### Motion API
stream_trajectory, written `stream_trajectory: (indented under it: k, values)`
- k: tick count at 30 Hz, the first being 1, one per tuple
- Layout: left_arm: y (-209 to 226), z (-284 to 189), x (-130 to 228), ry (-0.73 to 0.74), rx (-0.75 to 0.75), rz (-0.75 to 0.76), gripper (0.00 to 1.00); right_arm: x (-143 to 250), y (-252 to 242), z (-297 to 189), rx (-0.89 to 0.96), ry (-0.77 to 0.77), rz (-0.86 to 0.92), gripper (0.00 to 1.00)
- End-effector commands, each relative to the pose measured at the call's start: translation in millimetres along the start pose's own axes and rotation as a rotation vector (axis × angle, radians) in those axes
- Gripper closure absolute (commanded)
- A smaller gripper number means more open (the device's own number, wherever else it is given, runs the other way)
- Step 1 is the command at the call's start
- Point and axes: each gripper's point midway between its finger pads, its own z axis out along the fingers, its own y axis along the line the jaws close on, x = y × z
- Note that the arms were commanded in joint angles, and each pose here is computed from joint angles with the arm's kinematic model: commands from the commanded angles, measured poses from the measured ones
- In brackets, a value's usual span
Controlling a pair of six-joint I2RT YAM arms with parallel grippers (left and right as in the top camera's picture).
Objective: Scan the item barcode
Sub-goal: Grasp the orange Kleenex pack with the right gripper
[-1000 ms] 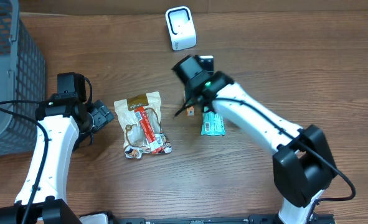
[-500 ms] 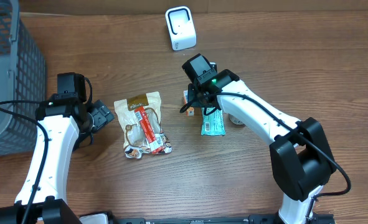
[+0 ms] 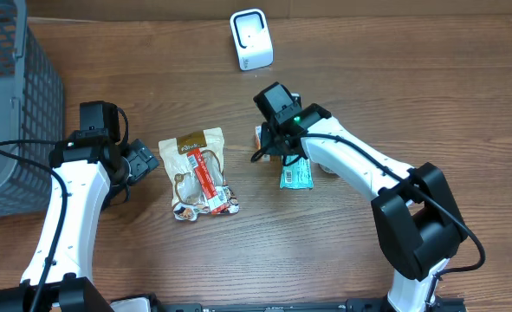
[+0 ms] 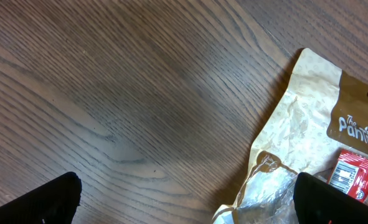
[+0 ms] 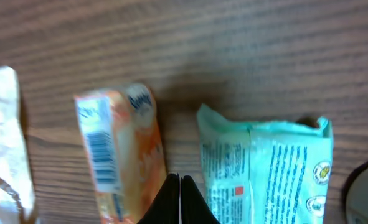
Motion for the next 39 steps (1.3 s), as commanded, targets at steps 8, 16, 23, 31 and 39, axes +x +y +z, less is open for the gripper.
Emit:
stream_trajectory:
  k: [8,16,23,31,39]
  values:
    - [3,1,0,-0.005,-0.013,0.011,0.0,8,27,3,-0.141,0.045,0.003,0.96]
    - [3,1,0,-0.005,-0.013,0.011,0.0,10,34,2,-0.169,0.048,-0.005,0.96]
    - [3,1,0,-0.005,-0.013,0.011,0.0,12,39,1,-0.175,0.044,-0.015,0.96]
    - [3,1,0,-0.005,-0.013,0.011,0.0,11,39,1,-0.175,0.044,-0.015,0.9]
    - [3,1,0,-0.005,-0.013,0.011,0.0,11,39,2,-0.174,0.041,-0.015,0.65]
